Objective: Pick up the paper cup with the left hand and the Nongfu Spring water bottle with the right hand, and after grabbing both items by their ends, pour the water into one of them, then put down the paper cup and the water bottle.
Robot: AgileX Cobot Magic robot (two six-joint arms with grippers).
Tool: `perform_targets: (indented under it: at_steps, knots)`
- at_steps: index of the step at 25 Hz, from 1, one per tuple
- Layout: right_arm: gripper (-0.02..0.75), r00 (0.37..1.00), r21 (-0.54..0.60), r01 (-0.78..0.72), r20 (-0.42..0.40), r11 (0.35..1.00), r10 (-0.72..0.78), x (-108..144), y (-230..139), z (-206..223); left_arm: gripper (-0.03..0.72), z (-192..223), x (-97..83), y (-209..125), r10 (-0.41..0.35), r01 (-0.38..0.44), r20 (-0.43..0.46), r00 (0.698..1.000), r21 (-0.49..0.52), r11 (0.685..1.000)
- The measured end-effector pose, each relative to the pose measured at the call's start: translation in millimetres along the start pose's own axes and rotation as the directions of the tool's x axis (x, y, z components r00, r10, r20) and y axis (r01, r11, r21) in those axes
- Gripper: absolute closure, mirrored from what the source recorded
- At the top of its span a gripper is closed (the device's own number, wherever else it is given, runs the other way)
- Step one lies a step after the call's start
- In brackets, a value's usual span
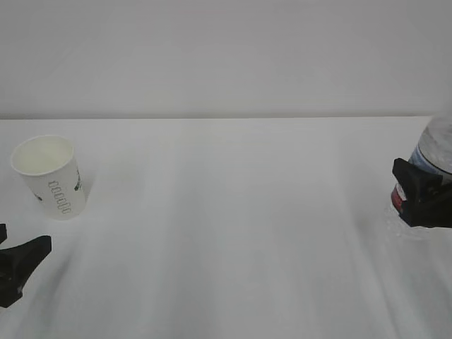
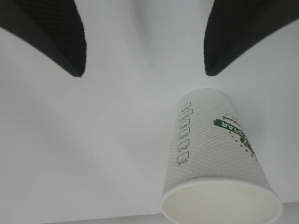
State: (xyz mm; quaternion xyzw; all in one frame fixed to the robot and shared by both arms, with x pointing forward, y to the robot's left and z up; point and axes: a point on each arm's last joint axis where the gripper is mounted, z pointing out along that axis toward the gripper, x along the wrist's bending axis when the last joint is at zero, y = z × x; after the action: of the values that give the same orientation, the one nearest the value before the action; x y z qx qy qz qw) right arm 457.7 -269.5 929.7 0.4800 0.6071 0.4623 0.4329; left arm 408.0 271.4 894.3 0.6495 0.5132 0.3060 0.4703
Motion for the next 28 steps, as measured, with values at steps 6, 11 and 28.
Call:
perform_targets:
  at_steps: [6,11,28]
  knots:
    - [0.254,1.0,-0.038,0.006,-0.004,0.999,-0.006,0,10,-5,0.118,0,0.4,0,-0.002,0.002,-0.004,1.0,0.0,1.0]
    - [0.255,1.0,-0.031,0.005,-0.007,1.0,-0.005,0,13,-7,0.119,0,3.6,1,-0.017,0.016,-0.038,0.999,-0.007,1.0]
    - [0.255,0.999,-0.032,-0.025,-0.034,0.999,0.024,2,13,-8,0.038,36,17.5,20,-0.021,0.014,-0.076,0.997,-0.08,0.997]
